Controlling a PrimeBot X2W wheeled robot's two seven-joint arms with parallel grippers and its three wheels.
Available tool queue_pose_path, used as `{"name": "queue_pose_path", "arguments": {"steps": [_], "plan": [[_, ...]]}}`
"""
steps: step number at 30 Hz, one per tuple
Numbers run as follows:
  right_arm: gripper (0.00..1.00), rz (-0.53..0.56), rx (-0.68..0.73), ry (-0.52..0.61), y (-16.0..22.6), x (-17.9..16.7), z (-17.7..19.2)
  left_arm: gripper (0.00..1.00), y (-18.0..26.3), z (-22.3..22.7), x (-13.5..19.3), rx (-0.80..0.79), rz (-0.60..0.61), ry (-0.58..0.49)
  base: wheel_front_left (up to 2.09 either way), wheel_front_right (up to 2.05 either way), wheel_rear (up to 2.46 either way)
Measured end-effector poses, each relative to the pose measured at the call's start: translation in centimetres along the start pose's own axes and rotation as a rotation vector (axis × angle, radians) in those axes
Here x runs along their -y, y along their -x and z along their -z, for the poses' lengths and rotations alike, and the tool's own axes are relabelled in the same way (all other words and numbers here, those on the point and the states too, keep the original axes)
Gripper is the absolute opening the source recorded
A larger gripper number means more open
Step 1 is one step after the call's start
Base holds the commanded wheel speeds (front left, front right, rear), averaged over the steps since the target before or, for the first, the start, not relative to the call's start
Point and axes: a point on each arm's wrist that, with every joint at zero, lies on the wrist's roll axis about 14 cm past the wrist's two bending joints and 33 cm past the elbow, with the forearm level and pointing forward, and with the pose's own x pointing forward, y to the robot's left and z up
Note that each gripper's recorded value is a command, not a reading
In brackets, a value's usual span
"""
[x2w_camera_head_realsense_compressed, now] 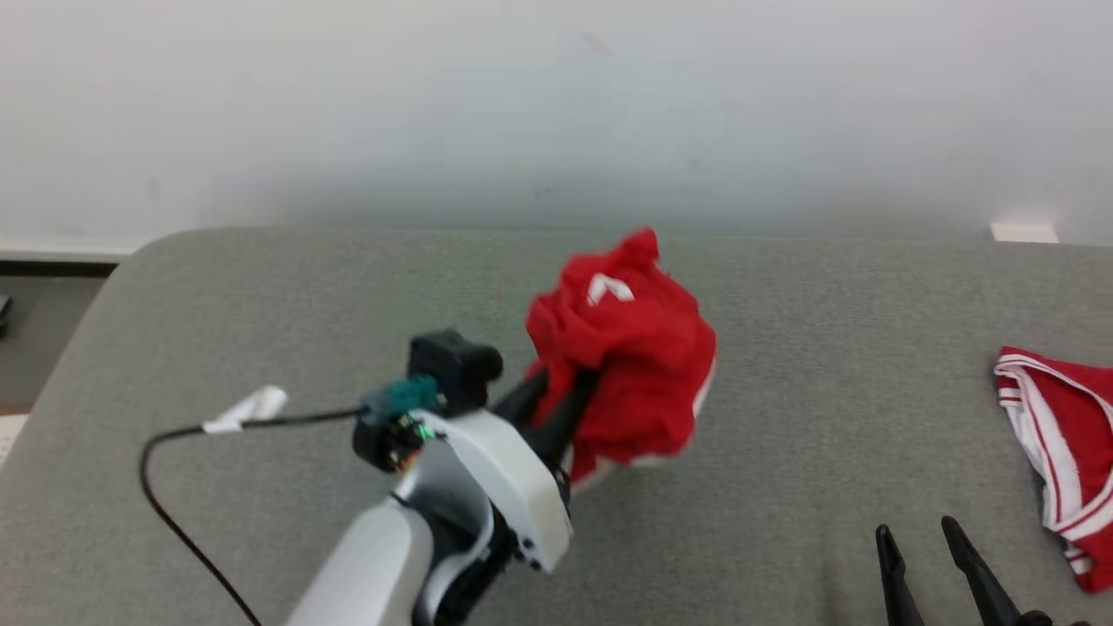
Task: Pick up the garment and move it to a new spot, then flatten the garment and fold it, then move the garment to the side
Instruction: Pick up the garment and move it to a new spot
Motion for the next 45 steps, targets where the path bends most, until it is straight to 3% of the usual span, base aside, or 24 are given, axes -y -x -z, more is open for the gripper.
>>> {"name": "queue_pose_path", "arguments": {"steps": [7, 12, 15, 17, 18, 23, 31, 36, 45], "plan": [[1.0, 0.111, 0.044, 0.002, 3.1, 2.6, -1.3, 0.0, 0.0, 5.6, 8.1, -0.117, 0.206, 0.168, 0.0, 0.0, 0.0], [1.0, 0.167, 0.054, 0.003, 4.6, 3.9, -1.5, 0.0, -0.9, 9.7, 7.6, -0.207, 0.159, 0.186, 0.0, 0.0, 0.0], [1.0, 0.195, 0.053, 0.003, 5.3, 4.5, -1.5, 0.0, -1.2, 12.3, 5.7, -0.258, 0.094, 0.141, 0.0, 0.0, 0.0], [1.0, 0.206, 0.051, 0.001, 5.7, 4.8, -1.4, 0.72, -1.3, 13.4, 4.2, -0.266, 0.058, 0.103, 0.0, 0.0, 0.0], [1.0, 0.21, 0.05, 0.001, 5.8, 4.8, -1.3, 1.0, -1.1, 14.1, 3.5, -0.278, 0.036, 0.096, 0.0, 0.0, 0.0], [1.0, 0.22, 0.051, 0.001, 6.0, 5.1, -1.3, 1.0, -0.6, 15.4, 1.8, -0.262, -0.006, 0.011, 0.0, 0.0, 0.0], [1.0, 0.227, 0.079, 0.027, 5.7, 5.7, -2.3, 1.0, -0.2, 11.1, -0.7, -0.059, -0.106, -0.041, 0.0, 0.0, 0.0], [1.0, 0.215, 0.104, 0.051, 5.5, 5.6, -3.3, 1.0, 3.2, 8.7, -2.5, 0.048, -0.206, -0.072, 0.0, 0.0, 0.0], [1.0, 0.175, 0.132, 0.125, 4.9, 5.2, -4.6, 1.0, 12.0, 8.3, -5.9, 0.093, -0.441, -0.122, 0.0, 0.0, 0.0]]}}
